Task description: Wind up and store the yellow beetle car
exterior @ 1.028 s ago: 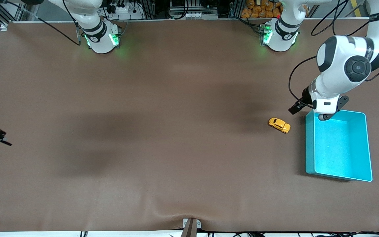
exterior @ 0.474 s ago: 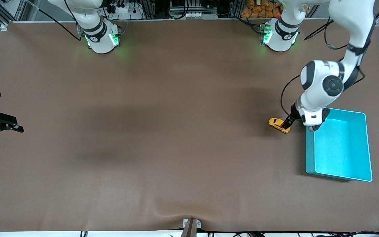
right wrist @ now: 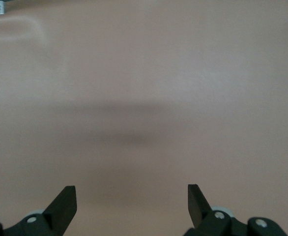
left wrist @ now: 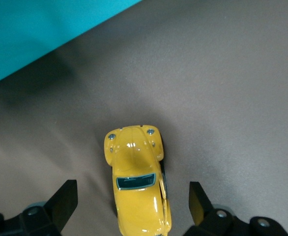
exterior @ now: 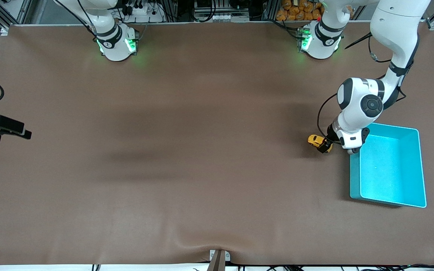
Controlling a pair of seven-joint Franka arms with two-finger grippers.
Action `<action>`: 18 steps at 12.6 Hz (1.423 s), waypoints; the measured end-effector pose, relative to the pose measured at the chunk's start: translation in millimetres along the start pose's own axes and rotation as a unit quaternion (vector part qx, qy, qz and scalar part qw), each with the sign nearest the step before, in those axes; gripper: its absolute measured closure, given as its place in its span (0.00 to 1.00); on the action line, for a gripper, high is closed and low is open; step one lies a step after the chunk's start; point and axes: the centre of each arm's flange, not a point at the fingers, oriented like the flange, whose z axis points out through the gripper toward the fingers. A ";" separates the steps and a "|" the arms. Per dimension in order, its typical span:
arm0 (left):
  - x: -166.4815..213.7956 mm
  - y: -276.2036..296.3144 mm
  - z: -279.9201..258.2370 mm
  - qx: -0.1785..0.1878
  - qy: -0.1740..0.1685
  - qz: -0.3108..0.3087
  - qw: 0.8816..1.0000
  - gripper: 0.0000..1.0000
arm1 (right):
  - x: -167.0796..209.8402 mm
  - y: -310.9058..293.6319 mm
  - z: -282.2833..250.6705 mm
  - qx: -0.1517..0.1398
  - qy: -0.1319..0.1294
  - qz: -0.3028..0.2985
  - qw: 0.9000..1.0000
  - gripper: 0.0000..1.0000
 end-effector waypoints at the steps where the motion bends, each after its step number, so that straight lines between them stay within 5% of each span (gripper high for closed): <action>1: -1.8 0.4 2.5 0.001 -0.001 0.001 1.000 0.09 | -7.7 -7.6 -0.2 -0.010 -0.004 0.011 1.000 0.00; 5: -1.2 2.4 3.0 -0.002 0.000 -0.001 1.000 0.54 | -46.8 -2.0 10.7 -0.030 0.003 0.024 0.999 0.00; 12: 16.1 53.5 -107.2 -0.027 0.020 0.019 0.999 0.54 | -114.0 1.9 10.7 -0.029 0.021 0.013 0.999 0.00; 18: 117.2 37.4 -172.9 -0.015 0.024 0.139 0.990 0.54 | -119.7 -2.4 -20.5 -0.030 0.024 -0.006 0.999 0.00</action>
